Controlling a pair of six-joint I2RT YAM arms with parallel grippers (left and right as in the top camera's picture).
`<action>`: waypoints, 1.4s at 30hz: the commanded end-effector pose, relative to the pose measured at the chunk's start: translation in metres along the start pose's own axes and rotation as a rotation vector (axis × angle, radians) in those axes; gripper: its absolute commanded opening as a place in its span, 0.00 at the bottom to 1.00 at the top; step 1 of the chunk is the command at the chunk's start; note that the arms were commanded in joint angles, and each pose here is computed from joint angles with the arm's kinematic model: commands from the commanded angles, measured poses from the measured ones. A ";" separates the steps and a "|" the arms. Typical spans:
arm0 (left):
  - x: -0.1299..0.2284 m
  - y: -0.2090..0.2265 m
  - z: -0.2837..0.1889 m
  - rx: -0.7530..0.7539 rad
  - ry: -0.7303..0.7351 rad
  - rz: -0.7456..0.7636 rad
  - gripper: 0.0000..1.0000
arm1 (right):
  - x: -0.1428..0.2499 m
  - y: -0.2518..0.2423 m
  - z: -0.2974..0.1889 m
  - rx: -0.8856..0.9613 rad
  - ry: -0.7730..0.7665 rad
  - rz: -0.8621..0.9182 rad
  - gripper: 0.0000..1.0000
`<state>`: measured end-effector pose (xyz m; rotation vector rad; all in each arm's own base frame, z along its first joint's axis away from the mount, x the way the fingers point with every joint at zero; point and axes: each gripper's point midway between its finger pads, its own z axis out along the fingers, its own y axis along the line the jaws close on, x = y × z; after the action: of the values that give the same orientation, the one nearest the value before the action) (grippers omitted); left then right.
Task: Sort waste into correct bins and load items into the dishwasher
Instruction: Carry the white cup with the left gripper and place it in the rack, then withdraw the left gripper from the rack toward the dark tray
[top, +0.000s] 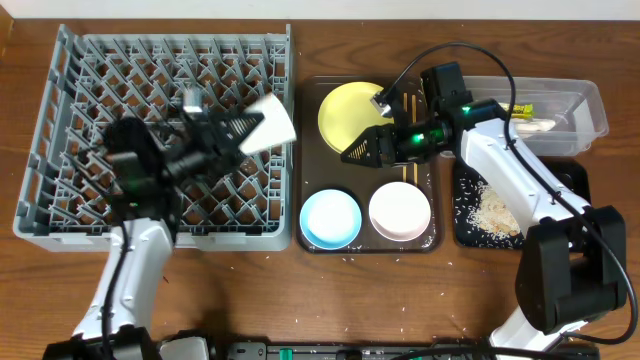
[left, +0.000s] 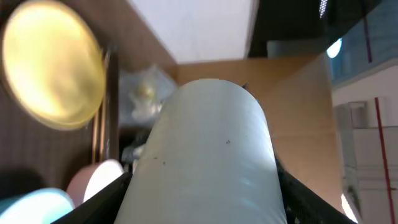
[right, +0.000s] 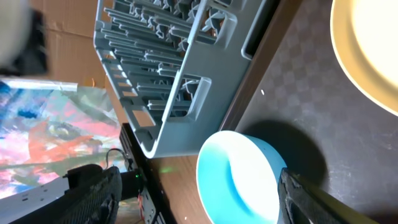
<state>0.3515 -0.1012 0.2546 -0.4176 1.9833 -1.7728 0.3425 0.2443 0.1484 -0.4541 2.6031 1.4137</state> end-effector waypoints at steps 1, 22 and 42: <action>-0.026 -0.043 -0.011 0.035 -0.045 0.099 0.16 | -0.006 0.007 -0.002 0.001 -0.011 -0.041 0.79; -0.005 0.017 -0.083 -1.137 -0.172 0.221 0.16 | -0.006 -0.002 -0.002 0.052 -0.014 -0.036 0.80; 0.079 0.162 -0.056 -1.564 0.235 0.072 0.17 | -0.003 -0.003 -0.002 0.053 -0.004 -0.044 0.78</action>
<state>0.2660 -0.0797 0.1035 -0.5175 3.0792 0.0240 0.3450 0.2383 0.1409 -0.4509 2.6378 1.3284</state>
